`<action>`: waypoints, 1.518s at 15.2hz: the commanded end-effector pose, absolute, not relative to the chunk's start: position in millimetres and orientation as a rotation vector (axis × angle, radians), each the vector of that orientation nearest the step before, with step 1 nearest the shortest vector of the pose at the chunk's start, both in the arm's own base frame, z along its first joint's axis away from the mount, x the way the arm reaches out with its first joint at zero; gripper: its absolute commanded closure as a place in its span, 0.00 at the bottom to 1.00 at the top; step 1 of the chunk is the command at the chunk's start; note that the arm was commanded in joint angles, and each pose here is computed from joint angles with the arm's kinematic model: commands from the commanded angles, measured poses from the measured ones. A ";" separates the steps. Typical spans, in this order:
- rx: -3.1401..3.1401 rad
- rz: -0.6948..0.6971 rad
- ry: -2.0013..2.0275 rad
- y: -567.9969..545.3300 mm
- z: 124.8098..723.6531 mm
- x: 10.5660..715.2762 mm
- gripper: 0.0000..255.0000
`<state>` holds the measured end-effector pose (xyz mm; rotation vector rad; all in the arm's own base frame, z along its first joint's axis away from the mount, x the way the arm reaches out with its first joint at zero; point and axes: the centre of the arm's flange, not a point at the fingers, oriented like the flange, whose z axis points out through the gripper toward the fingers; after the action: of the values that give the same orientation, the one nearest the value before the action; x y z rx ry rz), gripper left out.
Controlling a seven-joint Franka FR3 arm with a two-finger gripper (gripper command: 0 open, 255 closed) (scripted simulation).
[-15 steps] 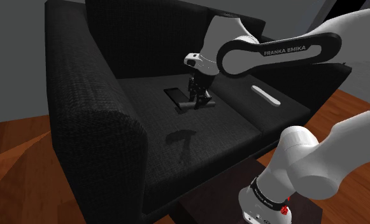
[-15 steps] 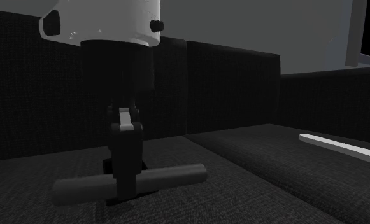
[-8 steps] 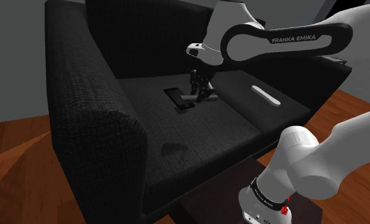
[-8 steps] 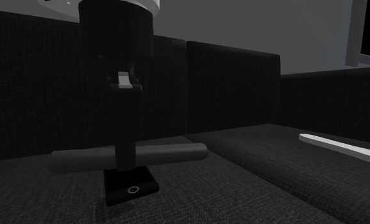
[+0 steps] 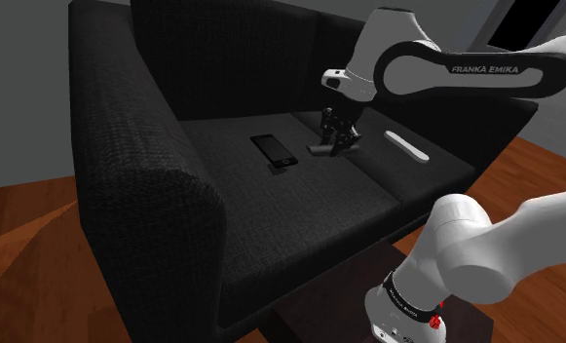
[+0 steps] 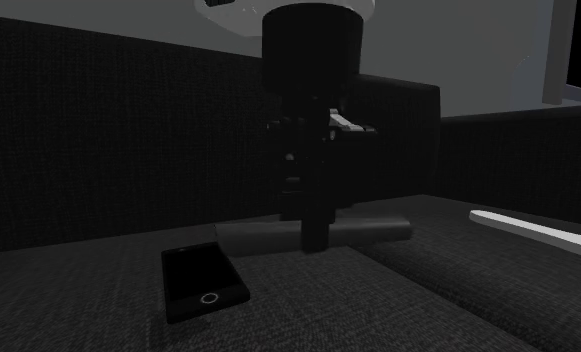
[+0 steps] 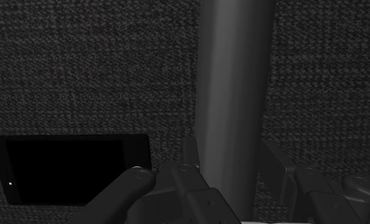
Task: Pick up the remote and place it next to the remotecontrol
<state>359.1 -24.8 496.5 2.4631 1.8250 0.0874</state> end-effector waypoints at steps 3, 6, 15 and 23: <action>2.461 0.086 1.827 -71.8 496.3 332.3 1.00; 2.461 0.086 1.827 -106.3 496.6 312.7 1.00; 2.461 0.086 1.827 -209.5 497.4 254.0 1.00; 2.461 0.086 1.827 -301.3 498.2 201.8 1.00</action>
<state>207.2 -287.7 499.9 2.4624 1.8260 0.0874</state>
